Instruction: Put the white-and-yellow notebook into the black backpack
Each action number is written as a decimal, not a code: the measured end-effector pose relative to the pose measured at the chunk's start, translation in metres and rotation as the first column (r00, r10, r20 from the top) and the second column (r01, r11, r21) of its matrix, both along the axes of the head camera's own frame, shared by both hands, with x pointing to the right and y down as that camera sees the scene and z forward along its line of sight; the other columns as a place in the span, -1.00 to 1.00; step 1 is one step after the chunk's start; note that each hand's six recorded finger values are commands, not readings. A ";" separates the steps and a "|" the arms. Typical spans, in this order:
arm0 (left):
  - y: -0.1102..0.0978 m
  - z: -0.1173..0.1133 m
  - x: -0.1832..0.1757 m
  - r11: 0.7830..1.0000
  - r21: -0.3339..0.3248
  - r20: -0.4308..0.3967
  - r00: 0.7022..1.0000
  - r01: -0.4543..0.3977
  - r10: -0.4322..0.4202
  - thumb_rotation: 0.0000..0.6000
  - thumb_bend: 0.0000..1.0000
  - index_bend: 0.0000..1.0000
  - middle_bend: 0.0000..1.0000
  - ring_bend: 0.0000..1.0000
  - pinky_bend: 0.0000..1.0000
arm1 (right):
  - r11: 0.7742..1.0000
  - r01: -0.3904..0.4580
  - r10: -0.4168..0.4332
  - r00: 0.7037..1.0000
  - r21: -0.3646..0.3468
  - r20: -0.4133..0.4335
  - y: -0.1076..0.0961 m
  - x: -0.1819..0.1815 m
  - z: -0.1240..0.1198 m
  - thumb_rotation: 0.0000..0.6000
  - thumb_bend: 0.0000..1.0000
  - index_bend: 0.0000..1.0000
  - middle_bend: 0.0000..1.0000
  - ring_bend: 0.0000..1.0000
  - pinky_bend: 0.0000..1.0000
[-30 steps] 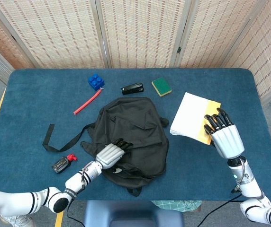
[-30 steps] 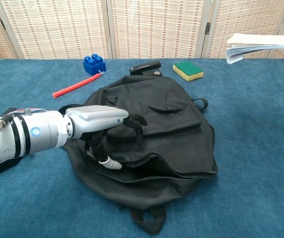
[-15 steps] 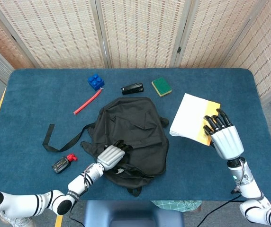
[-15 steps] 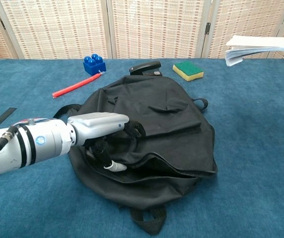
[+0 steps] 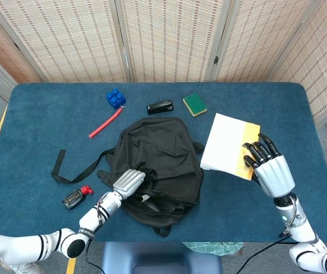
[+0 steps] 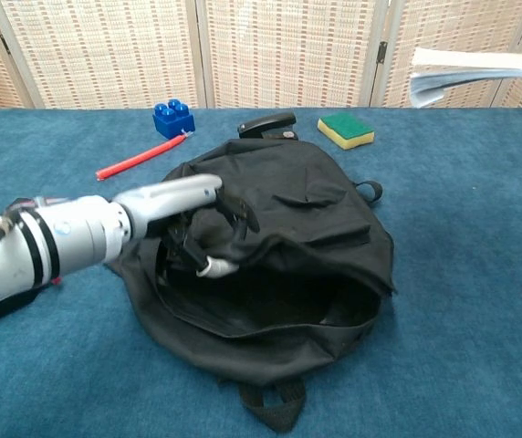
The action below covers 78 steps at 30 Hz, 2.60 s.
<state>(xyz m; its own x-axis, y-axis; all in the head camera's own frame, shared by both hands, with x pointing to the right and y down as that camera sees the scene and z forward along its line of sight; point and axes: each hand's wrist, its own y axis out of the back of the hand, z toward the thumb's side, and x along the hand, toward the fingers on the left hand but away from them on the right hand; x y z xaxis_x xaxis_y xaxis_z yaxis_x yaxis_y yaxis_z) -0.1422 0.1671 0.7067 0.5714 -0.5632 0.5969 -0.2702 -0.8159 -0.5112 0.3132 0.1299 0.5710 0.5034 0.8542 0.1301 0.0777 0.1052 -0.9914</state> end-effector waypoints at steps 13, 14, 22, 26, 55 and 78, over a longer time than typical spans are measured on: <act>-0.083 -0.010 -0.012 0.956 -0.089 -0.040 0.958 0.280 -0.284 1.00 0.00 0.32 -0.42 -0.48 -0.92 | 0.977 0.212 -0.191 0.929 -0.034 0.317 0.045 -0.045 -0.044 1.00 0.12 0.45 -0.15 -0.18 -0.49; -0.089 -0.009 -0.013 0.949 -0.096 -0.033 0.952 0.301 -0.305 1.00 0.00 0.31 -0.42 -0.48 -0.92 | 0.973 0.227 -0.201 0.922 -0.039 0.332 0.048 -0.047 -0.046 1.00 0.12 0.45 -0.15 -0.18 -0.49; -0.124 -0.003 -0.015 0.903 -0.136 0.025 0.913 0.407 -0.407 1.00 0.00 0.30 -0.42 -0.48 -0.93 | 0.929 0.348 -0.275 0.877 -0.126 0.394 0.071 -0.070 -0.039 1.00 0.13 0.45 -0.14 -0.17 -0.48; -0.137 -0.002 -0.012 0.892 -0.137 0.058 0.902 0.432 -0.428 1.00 0.00 0.30 -0.42 -0.48 -0.93 | 0.902 0.398 -0.306 0.864 -0.170 0.399 0.077 -0.083 -0.029 1.00 0.13 0.45 -0.14 -0.17 -0.46; -0.145 -0.003 -0.008 0.869 -0.169 0.098 0.885 0.466 -0.455 1.00 0.00 0.30 -0.42 -0.50 -0.97 | 0.817 0.494 -0.399 0.856 -0.296 0.329 0.067 -0.183 0.098 1.00 0.17 0.45 -0.11 -0.16 -0.41; -0.149 -0.005 -0.020 0.841 -0.216 0.086 0.867 0.497 -0.490 1.00 0.00 0.29 -0.42 -0.51 -0.97 | 0.880 0.393 -0.412 0.911 -0.267 -0.015 0.046 -0.214 0.164 1.00 0.26 0.50 -0.05 -0.08 -0.29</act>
